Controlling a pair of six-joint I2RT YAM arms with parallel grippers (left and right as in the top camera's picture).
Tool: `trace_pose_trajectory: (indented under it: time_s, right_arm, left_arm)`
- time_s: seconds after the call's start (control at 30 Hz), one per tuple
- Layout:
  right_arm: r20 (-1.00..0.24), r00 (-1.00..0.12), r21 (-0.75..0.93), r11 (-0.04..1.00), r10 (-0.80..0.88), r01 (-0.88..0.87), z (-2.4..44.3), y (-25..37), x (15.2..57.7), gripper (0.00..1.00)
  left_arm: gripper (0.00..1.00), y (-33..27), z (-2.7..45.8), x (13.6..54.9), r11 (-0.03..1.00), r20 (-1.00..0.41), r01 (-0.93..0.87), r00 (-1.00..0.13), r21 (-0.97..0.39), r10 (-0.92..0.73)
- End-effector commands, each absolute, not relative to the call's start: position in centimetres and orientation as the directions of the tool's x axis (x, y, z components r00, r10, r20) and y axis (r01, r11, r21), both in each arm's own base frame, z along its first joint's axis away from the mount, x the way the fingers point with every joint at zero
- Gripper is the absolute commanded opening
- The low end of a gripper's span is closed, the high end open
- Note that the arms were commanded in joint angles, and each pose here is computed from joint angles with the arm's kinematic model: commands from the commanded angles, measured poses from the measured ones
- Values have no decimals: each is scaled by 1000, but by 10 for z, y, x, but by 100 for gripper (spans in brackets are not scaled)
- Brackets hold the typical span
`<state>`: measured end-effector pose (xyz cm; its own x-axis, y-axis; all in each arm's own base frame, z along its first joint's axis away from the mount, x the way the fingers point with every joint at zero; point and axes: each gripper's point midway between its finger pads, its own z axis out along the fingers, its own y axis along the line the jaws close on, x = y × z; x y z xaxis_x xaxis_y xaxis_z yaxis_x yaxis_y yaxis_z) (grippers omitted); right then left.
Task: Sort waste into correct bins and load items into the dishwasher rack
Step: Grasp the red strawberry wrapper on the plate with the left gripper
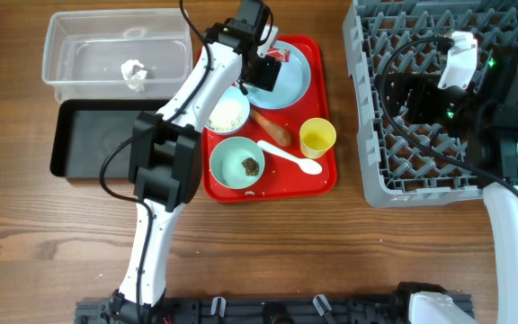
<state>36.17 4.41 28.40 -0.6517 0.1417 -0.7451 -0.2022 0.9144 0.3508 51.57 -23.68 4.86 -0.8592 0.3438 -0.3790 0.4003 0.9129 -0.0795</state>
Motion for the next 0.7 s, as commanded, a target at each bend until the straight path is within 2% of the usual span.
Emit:
trace_pose_trajectory:
  time_s: [0.0,0.07,0.2,0.23,0.3,0.33,0.37,0.4,0.5,0.57,0.67]
  right_arm:
    - [-744,-652,348,918,148,-189,287,44,364,100]
    - [-739,-657,350,918,149,-185,286,43,363,100]
    - [-739,-657,348,919,149,-183,285,43,363,100]
    - [-739,-657,348,919,149,-183,285,43,363,100]
    - [-739,-657,348,919,149,-183,285,43,363,100]
    - [-739,-657,348,919,149,-183,285,43,363,100]
    - [-739,-657,348,919,149,-183,285,43,363,100]
    - [-739,-657,349,919,150,-183,285,43,363,100]
    - [-739,-657,348,919,149,-183,285,43,363,100]
    - [-739,-657,348,919,149,-183,285,43,363,100]
    - [-739,-657,349,919,150,-183,285,43,363,100]
  left_arm:
    - [74,-237,17,511,905,-325,421,-866,-66,380]
    - [71,-237,12,510,905,-317,420,-869,-66,380]
    - [60,-238,13,512,905,-325,421,-866,-66,379]
    - [52,-238,13,512,905,-325,421,-866,-66,379]
    - [29,-238,13,512,905,-325,421,-866,-66,379]
    - [23,-238,13,512,905,-325,421,-866,-66,379]
    - [9,-238,13,512,905,-329,421,-865,-66,378]
    - [4,-238,13,513,905,-332,421,-864,-66,378]
    - [4,-241,30,521,910,-377,409,-855,-71,355]
    - [4,-241,73,532,920,-448,383,-839,-83,308]
    - [4,-230,164,546,928,-591,362,-770,-90,243]
